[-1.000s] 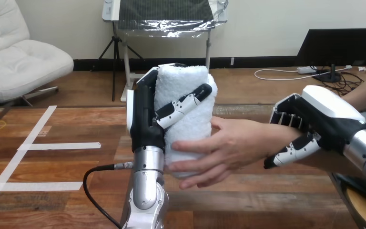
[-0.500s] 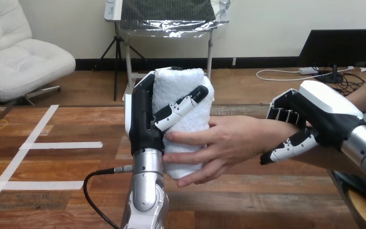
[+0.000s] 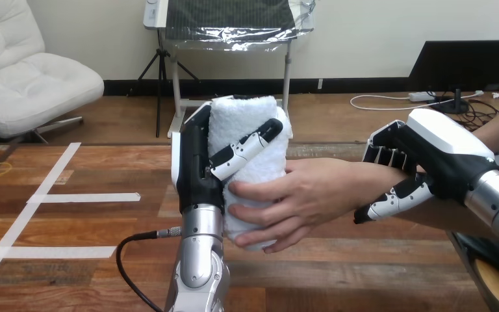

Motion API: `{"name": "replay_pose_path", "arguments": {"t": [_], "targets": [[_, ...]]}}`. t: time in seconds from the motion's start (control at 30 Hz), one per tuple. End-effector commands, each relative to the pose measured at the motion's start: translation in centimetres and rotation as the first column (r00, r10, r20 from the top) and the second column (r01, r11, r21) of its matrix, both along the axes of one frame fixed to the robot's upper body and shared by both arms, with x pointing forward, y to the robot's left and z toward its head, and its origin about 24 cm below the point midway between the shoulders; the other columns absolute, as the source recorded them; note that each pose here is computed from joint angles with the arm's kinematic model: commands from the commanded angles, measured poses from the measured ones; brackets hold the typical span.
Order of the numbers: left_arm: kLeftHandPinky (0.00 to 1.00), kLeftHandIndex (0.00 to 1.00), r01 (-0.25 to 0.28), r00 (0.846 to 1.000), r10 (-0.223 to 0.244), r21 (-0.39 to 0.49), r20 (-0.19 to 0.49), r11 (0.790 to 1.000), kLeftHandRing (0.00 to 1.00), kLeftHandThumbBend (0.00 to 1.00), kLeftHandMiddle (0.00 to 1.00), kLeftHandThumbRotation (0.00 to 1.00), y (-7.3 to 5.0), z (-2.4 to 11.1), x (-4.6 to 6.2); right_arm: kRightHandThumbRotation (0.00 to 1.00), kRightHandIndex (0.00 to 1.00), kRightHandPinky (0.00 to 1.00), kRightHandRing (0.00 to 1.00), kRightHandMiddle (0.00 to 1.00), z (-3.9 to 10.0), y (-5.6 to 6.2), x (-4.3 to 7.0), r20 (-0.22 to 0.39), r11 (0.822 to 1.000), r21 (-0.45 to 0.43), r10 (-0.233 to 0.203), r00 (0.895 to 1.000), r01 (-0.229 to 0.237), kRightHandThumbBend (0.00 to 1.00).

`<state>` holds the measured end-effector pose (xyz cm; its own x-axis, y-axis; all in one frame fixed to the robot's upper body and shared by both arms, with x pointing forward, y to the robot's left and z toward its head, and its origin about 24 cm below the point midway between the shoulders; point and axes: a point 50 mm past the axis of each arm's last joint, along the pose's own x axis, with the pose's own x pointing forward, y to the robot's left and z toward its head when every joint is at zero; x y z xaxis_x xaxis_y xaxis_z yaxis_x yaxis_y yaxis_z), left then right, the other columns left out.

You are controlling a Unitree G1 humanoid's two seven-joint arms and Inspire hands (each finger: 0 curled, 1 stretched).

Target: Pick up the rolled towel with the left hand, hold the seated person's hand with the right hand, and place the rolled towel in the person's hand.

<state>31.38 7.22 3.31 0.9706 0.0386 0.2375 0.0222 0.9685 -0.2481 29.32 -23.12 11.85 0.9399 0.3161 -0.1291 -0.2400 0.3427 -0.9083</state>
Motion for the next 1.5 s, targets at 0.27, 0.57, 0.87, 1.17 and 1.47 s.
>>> {"name": "replay_pose_path", "arguments": {"t": [0.27,0.57,0.87,1.17,1.47], "targets": [[0.27,0.43,0.187,0.974,-0.166,-0.131,0.155,0.974,0.31,0.6,0.37,0.0,-7.5,5.2,0.1,0.2,0.39,0.29,0.33,0.38,0.5,-0.3,0.7,0.018,0.997,0.054,-0.052,0.998,0.051,0.9],[0.27,0.43,0.186,0.975,-0.165,-0.135,0.151,0.973,0.3,0.6,0.37,0.0,-7.3,5.0,0.1,0.2,0.38,0.29,0.33,0.37,0.4,-0.4,0.7,0.004,0.997,0.06,-0.054,0.999,0.054,0.9],[0.27,0.43,0.177,0.975,-0.158,-0.126,0.154,0.976,0.3,0.59,0.37,0.0,-6.9,5.0,0.2,0.2,0.39,0.28,0.32,0.37,0.3,-0.6,0.6,-0.015,0.997,0.06,-0.05,0.999,0.051,0.91],[0.31,0.46,0.205,0.968,-0.192,-0.069,0.161,0.976,0.36,0.61,0.42,0.09,-6.4,4.9,0.4,0.25,0.43,0.31,0.36,0.42,0.3,-0.7,0.6,-0.113,1.0,0.009,-0.019,0.993,0.02,0.92],[0.51,0.63,0.239,0.958,-0.235,-0.006,0.165,0.971,0.57,0.72,0.61,0.5,-5.7,4.6,0.7,0.39,0.6,0.44,0.53,0.59,0.7,-1.1,0.5,-0.253,0.999,-0.033,0.015,0.967,-0.024,0.97]]}}
